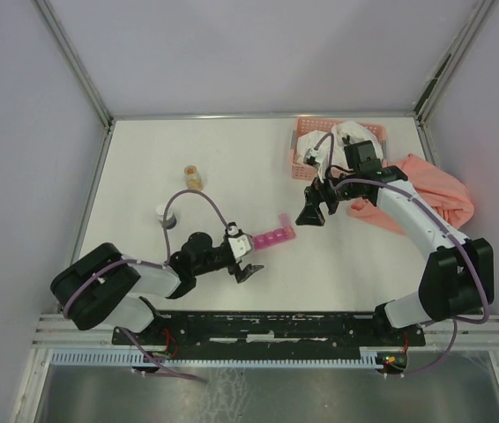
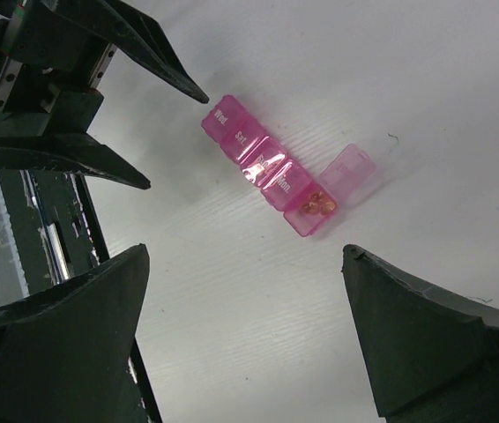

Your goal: Sort the pills into containers

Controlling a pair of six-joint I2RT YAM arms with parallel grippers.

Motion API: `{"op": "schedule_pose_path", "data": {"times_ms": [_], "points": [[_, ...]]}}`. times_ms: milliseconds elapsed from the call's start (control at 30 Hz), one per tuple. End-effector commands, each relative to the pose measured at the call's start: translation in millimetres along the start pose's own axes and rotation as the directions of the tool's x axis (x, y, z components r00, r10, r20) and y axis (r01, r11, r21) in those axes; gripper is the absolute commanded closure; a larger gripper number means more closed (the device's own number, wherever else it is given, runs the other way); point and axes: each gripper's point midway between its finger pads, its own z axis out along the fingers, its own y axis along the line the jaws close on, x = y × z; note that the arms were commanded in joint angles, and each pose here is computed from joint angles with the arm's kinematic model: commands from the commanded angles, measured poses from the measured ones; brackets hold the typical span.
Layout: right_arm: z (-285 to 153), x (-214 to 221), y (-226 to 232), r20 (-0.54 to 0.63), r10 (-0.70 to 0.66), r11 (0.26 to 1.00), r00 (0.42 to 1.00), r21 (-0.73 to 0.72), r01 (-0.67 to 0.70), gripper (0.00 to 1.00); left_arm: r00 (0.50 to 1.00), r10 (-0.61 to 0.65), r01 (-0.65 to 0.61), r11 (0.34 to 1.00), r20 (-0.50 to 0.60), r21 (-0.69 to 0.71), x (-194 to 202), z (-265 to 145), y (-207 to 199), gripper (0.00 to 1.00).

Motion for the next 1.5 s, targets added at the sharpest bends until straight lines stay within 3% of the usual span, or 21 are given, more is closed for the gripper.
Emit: {"op": "schedule_pose_path", "data": {"times_ms": [0,300,1033,1467], "points": [[-6,-15,-4,0.011,-0.044,0.999,0.999,0.020,0.044,0.01,0.990,0.129,-0.126,0.991,0.057,-0.044,-18,18,18,0.01],[-5,-13,-3,0.002,-0.031,0.999,1.000,0.007,0.031,0.00,0.992,0.122,-0.123,0.990,-0.027,-0.074,9,39,32,0.05],[5,-1,-12,-0.050,0.036,0.999,0.998,-0.004,-0.037,0.04,0.996,0.055,-0.055,0.998,-0.066,-0.001,30,53,35,0.42],[28,20,-33,-0.126,0.223,0.975,0.967,0.013,-0.223,0.22,0.996,0.059,-0.056,0.997,-0.070,0.051,35,55,26,0.55]]}}
